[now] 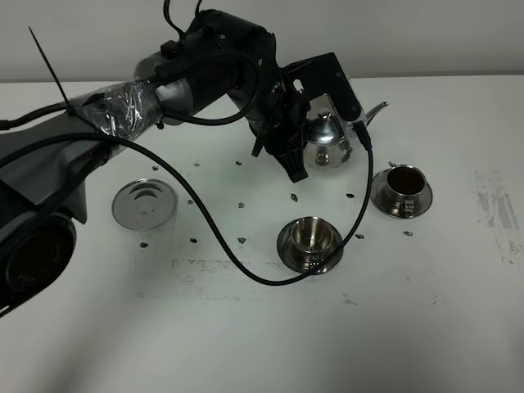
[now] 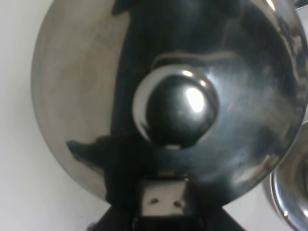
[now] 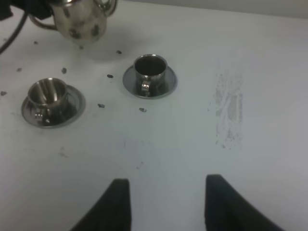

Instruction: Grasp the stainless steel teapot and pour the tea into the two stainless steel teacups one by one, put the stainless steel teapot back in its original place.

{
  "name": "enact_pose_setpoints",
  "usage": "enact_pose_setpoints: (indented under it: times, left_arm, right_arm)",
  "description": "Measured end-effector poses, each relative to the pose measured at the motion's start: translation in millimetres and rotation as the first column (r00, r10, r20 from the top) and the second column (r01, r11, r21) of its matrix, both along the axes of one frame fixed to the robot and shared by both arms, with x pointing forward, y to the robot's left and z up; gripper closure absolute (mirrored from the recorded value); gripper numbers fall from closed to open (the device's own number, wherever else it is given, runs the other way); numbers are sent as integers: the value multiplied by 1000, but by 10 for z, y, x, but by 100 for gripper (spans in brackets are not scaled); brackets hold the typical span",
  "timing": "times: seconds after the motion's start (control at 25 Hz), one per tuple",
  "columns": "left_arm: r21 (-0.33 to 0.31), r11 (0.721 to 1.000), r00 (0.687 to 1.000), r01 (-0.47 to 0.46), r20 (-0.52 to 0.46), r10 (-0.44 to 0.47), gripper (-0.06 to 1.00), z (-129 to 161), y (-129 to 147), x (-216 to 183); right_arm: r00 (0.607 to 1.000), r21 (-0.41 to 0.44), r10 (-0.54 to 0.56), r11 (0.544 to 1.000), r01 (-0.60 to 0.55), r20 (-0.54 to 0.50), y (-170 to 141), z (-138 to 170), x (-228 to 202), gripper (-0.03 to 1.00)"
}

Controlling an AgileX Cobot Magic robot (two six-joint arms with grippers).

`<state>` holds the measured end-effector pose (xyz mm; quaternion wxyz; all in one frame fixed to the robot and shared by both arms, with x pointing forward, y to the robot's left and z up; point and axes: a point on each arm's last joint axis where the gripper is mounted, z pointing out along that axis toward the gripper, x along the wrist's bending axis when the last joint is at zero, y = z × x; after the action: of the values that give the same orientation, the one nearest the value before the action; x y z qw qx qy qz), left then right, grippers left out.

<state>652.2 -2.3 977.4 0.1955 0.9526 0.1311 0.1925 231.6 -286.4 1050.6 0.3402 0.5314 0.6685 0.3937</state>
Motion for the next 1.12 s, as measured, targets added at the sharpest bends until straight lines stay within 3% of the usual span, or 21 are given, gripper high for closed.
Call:
enact_pose_setpoints:
  times: [0.4,0.76,0.88,1.12]
  left_arm:
    - [-5,1000,998,-19,-67,18,76,-466,-72,55]
    - [1,1000,997,-17,-73,17,76,-496,-75,51]
    - [8,1000,998,-10,-61,10,76,-374,-52,26]
    - [16,1000,999,14,41,-14,76,165,167,-204]
  right_arm:
    - [1000,0,0,1000,0,0,0,0,0,59]
    - [1000,0,0,1000,0,0,0,0,0,59]
    - [1000,0,0,1000,0,0,0,0,0,59]
    - [1000,0,0,1000,0,0,0,0,0,59]
